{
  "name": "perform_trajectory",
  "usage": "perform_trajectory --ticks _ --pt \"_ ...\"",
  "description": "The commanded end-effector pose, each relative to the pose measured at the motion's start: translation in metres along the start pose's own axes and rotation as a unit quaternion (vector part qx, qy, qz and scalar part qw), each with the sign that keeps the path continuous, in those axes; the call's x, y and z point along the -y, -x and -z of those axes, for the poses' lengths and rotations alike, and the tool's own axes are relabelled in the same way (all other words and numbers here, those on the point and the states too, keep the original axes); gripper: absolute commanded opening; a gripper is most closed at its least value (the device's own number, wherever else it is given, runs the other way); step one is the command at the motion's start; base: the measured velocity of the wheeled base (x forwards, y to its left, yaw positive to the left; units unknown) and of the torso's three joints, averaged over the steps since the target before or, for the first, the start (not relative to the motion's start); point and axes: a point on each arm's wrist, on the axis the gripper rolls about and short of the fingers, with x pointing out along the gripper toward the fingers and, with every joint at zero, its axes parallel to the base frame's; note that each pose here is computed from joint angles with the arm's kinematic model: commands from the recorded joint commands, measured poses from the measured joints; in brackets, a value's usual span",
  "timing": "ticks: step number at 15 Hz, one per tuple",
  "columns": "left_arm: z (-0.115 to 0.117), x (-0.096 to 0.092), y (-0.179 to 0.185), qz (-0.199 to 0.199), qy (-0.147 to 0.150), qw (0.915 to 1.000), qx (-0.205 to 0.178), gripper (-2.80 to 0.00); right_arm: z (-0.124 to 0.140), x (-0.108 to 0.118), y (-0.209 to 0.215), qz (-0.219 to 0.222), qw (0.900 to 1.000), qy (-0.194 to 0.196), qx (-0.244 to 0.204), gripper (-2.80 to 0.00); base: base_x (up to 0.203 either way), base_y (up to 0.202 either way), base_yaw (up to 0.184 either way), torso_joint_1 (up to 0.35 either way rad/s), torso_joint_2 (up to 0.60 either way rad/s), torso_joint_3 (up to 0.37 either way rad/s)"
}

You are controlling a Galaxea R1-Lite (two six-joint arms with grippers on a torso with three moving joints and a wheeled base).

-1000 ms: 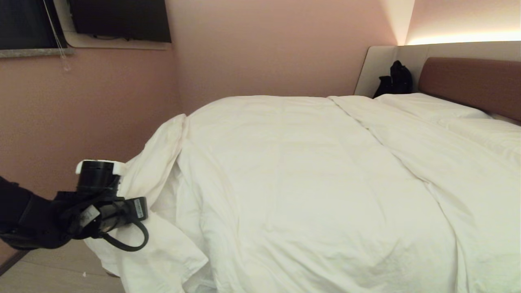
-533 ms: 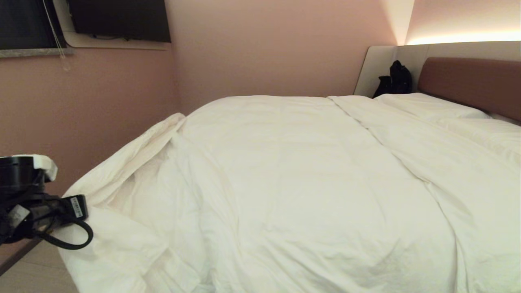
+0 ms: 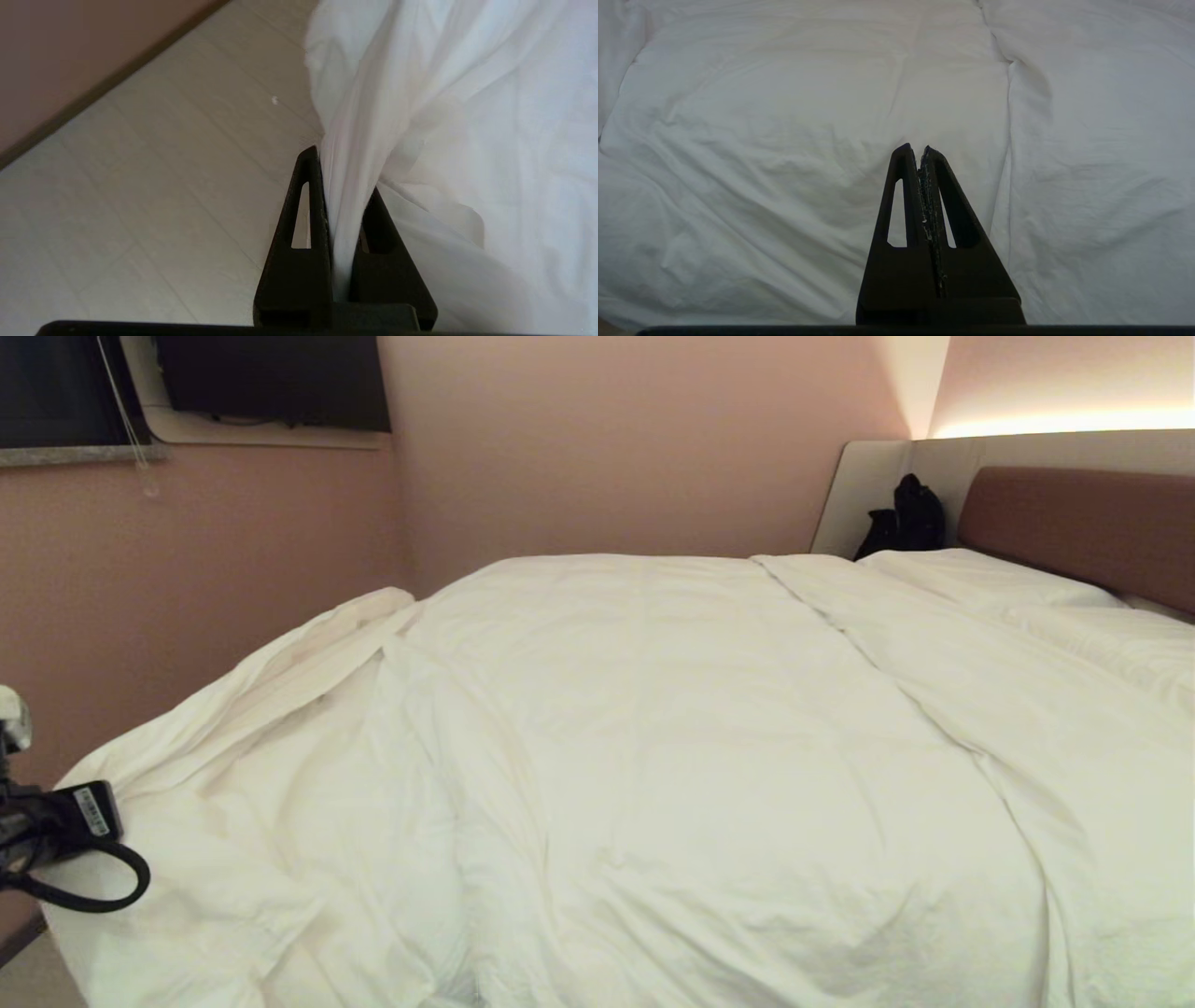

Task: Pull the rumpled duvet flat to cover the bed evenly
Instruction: Flatten the corners of the folded blanket

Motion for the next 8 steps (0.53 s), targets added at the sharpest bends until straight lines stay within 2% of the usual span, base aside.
perform_trajectory --ticks 1,3,8 --pt "-0.004 -0.01 0.004 -0.018 0.008 0.9997 0.014 -2.8 0.0 0.0 0.0 0.0 1.0 0.0 0.0 -2.8 0.0 0.0 0.0 0.0 0.0 0.0" --pt "-0.009 -0.03 0.003 -0.053 0.025 0.998 0.023 -2.8 0.0 0.0 0.0 -0.001 1.0 0.0 0.0 -2.8 0.0 0.0 0.0 0.0 0.0 0.0" --pt "-0.018 -0.045 0.007 -0.077 0.044 0.9952 0.04 -2.8 0.0 0.0 0.0 0.0 1.0 0.0 0.0 -2.8 0.0 0.0 0.0 0.0 0.0 0.0"
